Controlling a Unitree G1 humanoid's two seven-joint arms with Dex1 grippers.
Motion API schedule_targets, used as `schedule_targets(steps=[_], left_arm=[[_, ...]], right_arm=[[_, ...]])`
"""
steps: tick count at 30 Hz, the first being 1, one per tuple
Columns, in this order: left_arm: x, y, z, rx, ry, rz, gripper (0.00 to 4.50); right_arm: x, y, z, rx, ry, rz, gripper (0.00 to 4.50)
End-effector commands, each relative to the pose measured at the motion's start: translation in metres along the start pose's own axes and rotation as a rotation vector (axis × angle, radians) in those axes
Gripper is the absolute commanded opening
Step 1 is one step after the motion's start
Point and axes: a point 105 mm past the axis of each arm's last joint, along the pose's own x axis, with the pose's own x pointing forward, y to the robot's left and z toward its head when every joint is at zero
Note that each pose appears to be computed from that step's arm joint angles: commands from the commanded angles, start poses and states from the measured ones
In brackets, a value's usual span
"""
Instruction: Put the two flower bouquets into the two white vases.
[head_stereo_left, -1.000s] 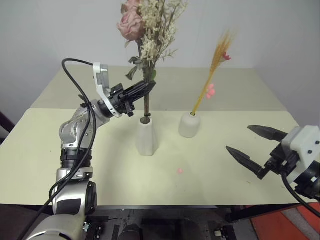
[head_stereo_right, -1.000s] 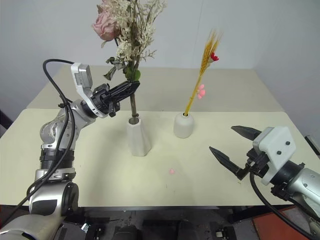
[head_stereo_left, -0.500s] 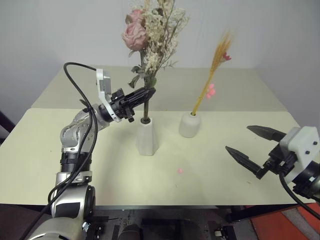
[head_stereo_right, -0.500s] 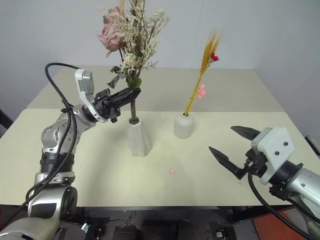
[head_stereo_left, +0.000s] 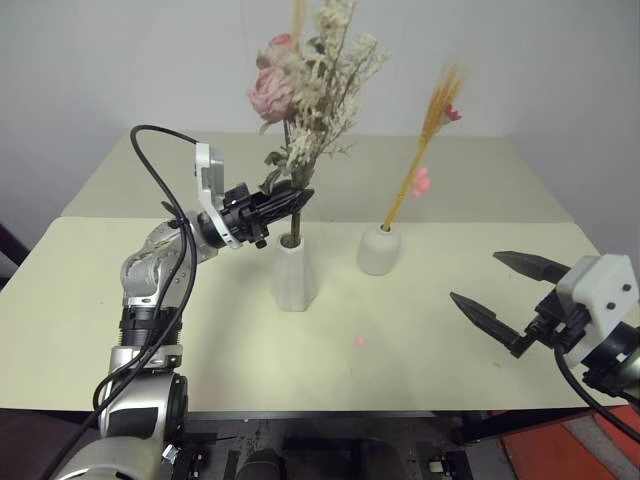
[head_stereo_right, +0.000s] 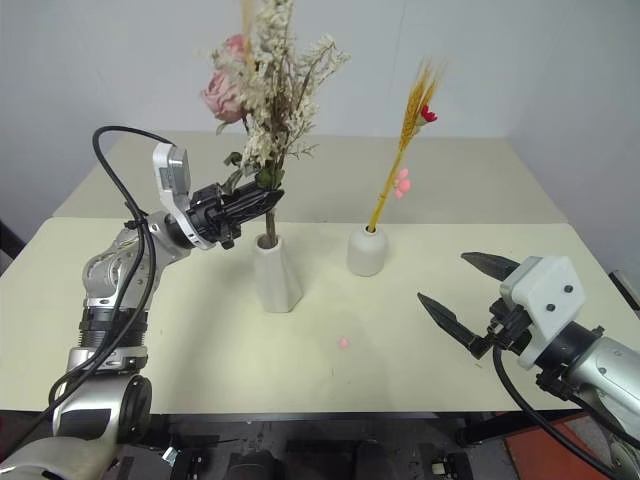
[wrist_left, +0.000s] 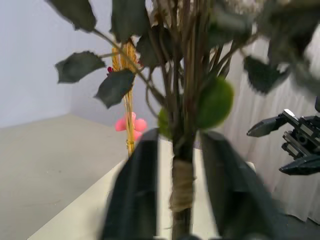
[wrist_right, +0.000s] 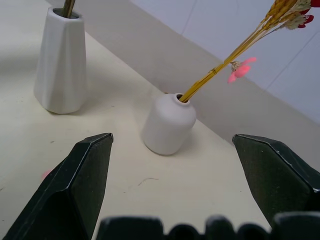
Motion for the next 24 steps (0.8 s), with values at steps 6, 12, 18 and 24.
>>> schedule_targets(steps=[6, 12, 18, 24], left_arm=[[-0.02, -0.01, -0.002, 0.068, 0.114, -0.017, 4.18], [-0.051, -0.004, -0.006, 0.152, 0.258, 0.065, 4.47], [-0.091, -0.008, 0.006, 0.306, 0.496, 0.071, 4.47], [-0.13, -0.017, 0.042, 0.436, 0.586, 0.149, 4.47]], right_arm=[[0.0, -0.003, 0.006, -0.041, -0.034, -0.008, 4.5], [0.001, -0.003, 0.005, -0.043, -0.028, -0.002, 4.5], [0.0, -0.007, 0.002, -0.049, -0.012, 0.0, 4.5], [-0.013, -0.019, 0.002, -0.029, -0.001, -0.008, 4.5]])
